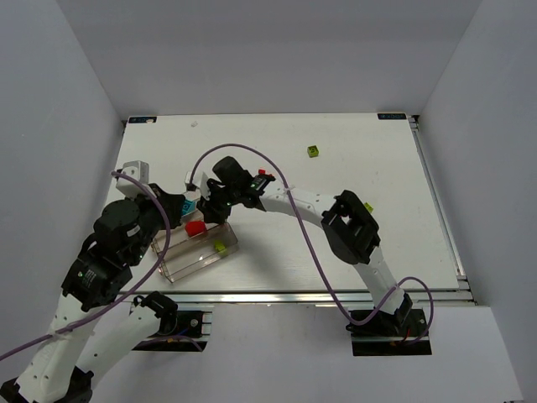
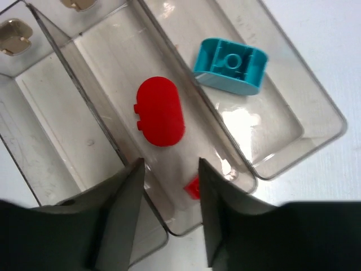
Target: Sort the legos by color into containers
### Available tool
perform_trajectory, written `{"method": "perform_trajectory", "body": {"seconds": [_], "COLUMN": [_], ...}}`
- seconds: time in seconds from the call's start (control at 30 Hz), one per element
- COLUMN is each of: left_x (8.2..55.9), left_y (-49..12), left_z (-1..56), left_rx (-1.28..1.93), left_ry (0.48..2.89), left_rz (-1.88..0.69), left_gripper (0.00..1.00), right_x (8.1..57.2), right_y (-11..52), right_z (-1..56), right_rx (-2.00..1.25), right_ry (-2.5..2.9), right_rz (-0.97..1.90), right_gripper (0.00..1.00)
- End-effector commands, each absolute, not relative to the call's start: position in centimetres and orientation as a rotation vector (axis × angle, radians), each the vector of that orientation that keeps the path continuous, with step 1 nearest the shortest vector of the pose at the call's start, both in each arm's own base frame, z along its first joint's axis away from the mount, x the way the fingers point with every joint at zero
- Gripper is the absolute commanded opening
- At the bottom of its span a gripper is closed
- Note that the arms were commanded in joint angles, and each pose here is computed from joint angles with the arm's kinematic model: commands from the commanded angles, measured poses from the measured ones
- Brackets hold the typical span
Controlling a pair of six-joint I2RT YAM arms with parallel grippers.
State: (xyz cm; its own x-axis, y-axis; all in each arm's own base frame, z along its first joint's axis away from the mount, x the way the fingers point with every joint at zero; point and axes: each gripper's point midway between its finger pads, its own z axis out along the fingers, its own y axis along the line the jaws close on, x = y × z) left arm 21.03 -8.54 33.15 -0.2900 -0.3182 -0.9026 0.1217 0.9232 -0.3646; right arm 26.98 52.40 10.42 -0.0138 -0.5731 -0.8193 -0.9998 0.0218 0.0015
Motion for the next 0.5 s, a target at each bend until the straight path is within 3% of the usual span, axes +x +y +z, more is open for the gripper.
{"method": "perform_trajectory", "body": {"seconds": [0.0, 0.07, 0.1, 0.27, 0.33, 0.37, 0.4, 0.47], "left_x": [21.4, 22.2, 22.2, 24.3, 25.2, 26.3, 26.5, 28.1], "left_y": [-11.0, -12.3, -13.3, -16.9, -18.1, -18.5, -19.4, -20.9], "left_z": [32.5, 31.5, 31.0, 28.7, 28.7, 27.8, 27.9, 26.4], "left_rx": [-0.062, -0.042, -0.021, 0.013, 0.008, -0.005, 0.009, 0.008], "left_ry": [1.846, 1.864, 1.881, 1.923, 1.918, 1.947, 1.953, 2.007], "left_rz": [-0.518, -0.556, -0.6, -0.712, -0.754, -0.742, -0.781, -0.793], "left_gripper": [0.06, 0.0, 0.0, 0.0, 0.1, 0.29, 0.41, 0.71], "right_x": [29.6, 30.4, 31.6, 35.8, 36.6, 36.9, 37.3, 38.1], "right_y": [51.8, 50.6, 49.0, 41.7, 38.2, 36.7, 35.2, 31.2], "right_z": [19.0, 21.3, 20.7, 20.9, 20.5, 20.2, 20.2, 20.8], "right_rx": [-1.434, -1.354, -1.28, -0.962, -0.844, -0.805, -0.767, -0.667], "right_ry": [1.6, 1.617, 1.688, 1.934, 2.026, 2.06, 2.076, 2.072], "right_rz": [0.867, 0.877, 0.89, 0.855, 0.866, 0.876, 0.879, 0.887], "right_gripper": [0.44, 0.08, 0.0, 0.0, 0.0, 0.0, 0.1, 0.53]}}
